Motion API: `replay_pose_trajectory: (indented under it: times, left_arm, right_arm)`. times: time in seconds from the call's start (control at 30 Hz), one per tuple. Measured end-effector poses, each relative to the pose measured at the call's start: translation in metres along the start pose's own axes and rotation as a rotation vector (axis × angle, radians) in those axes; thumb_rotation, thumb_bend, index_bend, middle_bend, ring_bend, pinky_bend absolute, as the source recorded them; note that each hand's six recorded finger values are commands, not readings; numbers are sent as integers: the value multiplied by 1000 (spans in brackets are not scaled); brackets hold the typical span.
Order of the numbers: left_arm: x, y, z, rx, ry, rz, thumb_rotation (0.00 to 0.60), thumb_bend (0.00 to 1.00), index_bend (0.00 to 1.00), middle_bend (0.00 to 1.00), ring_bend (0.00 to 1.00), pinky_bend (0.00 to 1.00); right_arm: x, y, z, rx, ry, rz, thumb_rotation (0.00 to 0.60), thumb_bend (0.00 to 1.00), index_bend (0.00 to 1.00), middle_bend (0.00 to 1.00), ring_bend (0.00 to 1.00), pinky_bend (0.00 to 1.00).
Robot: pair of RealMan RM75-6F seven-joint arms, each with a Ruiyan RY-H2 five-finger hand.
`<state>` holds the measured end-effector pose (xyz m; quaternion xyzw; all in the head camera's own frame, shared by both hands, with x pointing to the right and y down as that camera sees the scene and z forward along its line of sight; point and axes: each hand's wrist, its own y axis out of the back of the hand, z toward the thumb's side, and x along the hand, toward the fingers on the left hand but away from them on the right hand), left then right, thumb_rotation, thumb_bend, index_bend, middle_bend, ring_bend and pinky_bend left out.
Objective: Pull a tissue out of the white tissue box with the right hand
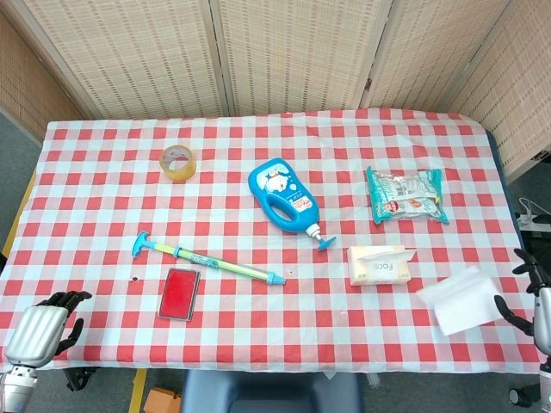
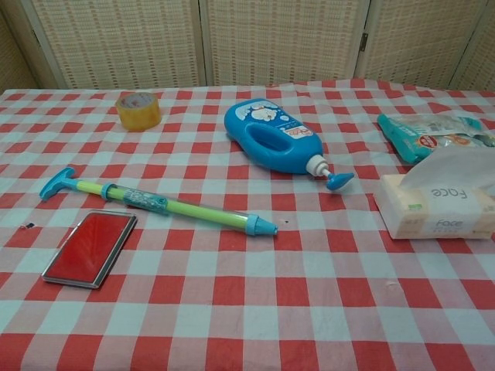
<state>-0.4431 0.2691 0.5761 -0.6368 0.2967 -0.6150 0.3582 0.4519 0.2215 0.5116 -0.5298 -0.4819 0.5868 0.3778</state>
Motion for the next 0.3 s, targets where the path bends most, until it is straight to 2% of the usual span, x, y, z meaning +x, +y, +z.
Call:
replay_pose_trajectory:
  times: [0.3]
  left_arm:
    - [1, -1, -2, -4, 1, -5, 600, 510, 312, 344, 302, 532]
  right_arm:
    - [-4, -5, 7, 4, -16, 28, 600, 127, 189, 356, 446, 690]
